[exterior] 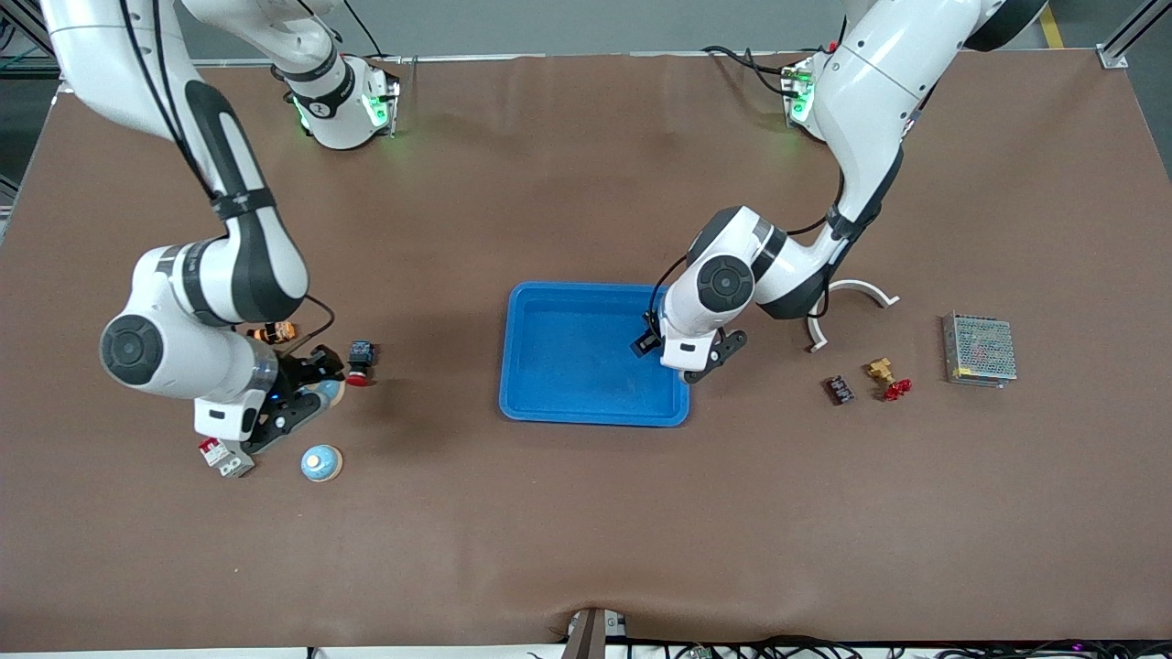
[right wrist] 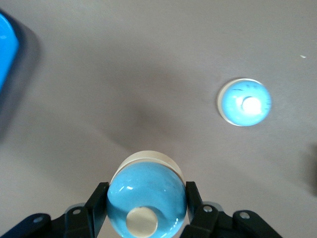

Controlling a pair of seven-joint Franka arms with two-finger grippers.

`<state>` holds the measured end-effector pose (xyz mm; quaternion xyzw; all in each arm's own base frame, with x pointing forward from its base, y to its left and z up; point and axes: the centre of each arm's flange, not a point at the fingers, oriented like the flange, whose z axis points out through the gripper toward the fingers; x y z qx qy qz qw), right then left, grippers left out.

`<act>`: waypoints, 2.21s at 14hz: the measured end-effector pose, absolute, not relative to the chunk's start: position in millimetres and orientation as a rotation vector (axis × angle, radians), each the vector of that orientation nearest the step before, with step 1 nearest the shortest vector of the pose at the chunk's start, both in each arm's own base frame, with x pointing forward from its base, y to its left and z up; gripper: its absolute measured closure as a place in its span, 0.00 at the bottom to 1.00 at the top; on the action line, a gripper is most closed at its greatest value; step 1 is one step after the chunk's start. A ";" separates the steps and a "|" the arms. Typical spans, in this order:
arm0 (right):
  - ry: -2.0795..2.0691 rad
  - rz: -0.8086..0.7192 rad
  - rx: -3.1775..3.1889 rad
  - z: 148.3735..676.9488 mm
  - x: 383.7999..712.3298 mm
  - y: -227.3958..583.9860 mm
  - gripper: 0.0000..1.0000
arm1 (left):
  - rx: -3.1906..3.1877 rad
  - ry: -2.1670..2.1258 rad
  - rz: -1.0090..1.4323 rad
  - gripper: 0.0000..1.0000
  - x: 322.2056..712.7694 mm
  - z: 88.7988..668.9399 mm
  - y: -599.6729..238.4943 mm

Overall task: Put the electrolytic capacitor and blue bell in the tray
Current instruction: 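Drop the capacitor in the tray while the right gripper lifts the bell, then move the bell over the tray while the left gripper takes a capacitor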

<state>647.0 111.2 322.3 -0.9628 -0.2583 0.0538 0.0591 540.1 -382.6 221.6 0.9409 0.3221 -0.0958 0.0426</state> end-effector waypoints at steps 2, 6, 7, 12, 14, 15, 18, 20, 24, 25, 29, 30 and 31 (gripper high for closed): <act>-0.689 0.177 -2.946 332.7 638.1 146.2 0.33 | 2.898 0.986 -0.293 0.00 558.4 255.8 -374.7; -0.498 0.198 -3.004 337.4 617.0 218.5 0.33 | 2.964 0.836 -0.270 0.00 600.9 316.5 -302.4; -0.444 0.198 -3.017 338.5 610.9 236.8 0.33 | 2.968 0.815 -0.266 0.00 612.5 322.4 -274.3; -0.258 0.145 -3.051 347.2 577.4 325.4 0.33 | 2.983 0.852 -0.250 0.02 645.9 314.5 -165.7; -0.216 0.131 -3.054 348.2 568.3 343.8 0.33 | 3.015 0.893 -0.245 0.03 651.2 298.5 -132.2; -0.194 0.124 -3.055 348.5 565.6 349.6 0.33 | 3.021 0.915 -0.244 0.08 653.0 287.1 -116.7; -0.124 0.098 -3.055 341.6 559.3 366.4 0.33 | 3.006 0.953 -0.206 0.19 650.4 248.9 -84.4; -0.100 0.090 -3.056 330.3 552.6 381.6 0.33 | 2.995 0.954 -0.205 0.24 642.8 228.5 -80.9; -0.079 0.081 -3.059 306.6 539.7 407.5 0.33 | 3.016 0.924 -0.226 0.43 635.2 209.4 -84.5; -0.079 0.084 -3.062 300.3 537.2 411.4 0.33 | 3.020 0.921 -0.231 0.45 634.7 206.7 -84.5; -0.079 0.095 -3.072 271.2 525.9 428.5 0.33 | 3.049 0.895 -0.242 0.50 631.9 195.0 -83.9; -0.083 0.096 -3.074 264.9 522.5 433.2 0.33 | 3.049 0.895 -0.245 0.50 631.6 192.8 -83.9; -0.084 0.097 -3.075 259.1 519.5 437.1 0.33 | 3.048 0.894 -0.249 0.52 631.3 190.9 -84.0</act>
